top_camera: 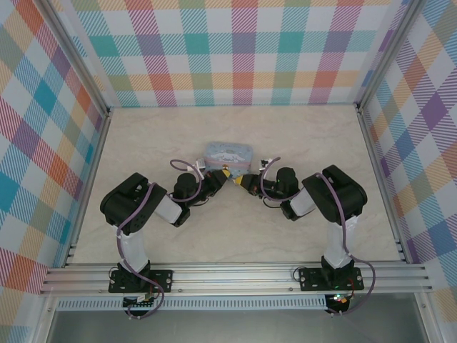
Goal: Unlock the padlock with the key
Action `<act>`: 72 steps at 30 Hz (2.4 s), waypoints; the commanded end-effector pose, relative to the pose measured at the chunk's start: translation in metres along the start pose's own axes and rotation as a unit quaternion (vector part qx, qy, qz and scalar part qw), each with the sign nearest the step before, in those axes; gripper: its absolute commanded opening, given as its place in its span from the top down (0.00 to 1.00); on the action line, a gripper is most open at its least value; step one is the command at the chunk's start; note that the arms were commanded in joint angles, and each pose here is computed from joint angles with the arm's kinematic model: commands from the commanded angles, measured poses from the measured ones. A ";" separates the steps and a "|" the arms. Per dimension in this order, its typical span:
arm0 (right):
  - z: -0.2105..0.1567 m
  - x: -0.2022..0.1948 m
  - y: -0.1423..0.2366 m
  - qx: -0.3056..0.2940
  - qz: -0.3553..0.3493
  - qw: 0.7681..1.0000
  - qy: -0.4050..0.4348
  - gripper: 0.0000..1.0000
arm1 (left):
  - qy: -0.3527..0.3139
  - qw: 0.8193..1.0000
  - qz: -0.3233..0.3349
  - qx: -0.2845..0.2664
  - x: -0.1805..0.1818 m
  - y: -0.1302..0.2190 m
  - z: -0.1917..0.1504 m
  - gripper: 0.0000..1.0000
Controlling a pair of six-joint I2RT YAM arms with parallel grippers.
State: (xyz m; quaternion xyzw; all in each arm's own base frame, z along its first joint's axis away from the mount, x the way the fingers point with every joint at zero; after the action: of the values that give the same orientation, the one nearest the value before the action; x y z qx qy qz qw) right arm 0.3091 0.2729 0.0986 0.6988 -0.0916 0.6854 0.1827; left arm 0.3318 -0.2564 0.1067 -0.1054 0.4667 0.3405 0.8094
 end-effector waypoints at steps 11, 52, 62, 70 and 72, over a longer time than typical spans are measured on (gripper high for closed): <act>0.004 0.034 -0.005 0.010 0.057 0.998 -0.015 0.97 | -0.012 0.996 -0.093 0.004 -0.055 0.004 0.011 1.00; 0.000 0.029 0.003 -0.002 0.027 0.985 0.169 0.98 | 0.036 0.997 -0.068 0.024 -0.044 0.001 0.004 1.00; -0.005 0.032 -0.004 0.000 0.054 0.989 0.135 0.98 | 0.037 0.997 -0.066 0.018 -0.043 0.001 0.005 1.00; -0.001 0.047 -0.007 -0.004 0.070 0.996 0.052 0.98 | 0.015 0.995 -0.093 0.021 -0.054 0.001 0.007 1.00; 0.000 0.048 -0.010 0.004 0.072 0.997 0.030 0.98 | 0.010 0.995 -0.098 0.021 -0.056 0.002 0.007 1.00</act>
State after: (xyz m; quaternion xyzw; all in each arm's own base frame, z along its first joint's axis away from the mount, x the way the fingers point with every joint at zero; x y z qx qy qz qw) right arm 0.3097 0.2757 0.1178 0.6664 -0.1010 0.7183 0.1727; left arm 0.3320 -0.2539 0.1281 -0.1341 0.4996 0.3313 0.7891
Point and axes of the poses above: each hand's point on the last joint's axis, 136 mm out from that joint toward the fingers, its own y axis back along the fingers, its own x axis along the line the jaws close on, z = x × y, the point moved 3 cm from there along y, back along the fingers, and after that the axes turned 15 degrees about -y, right-handed, at the moved point
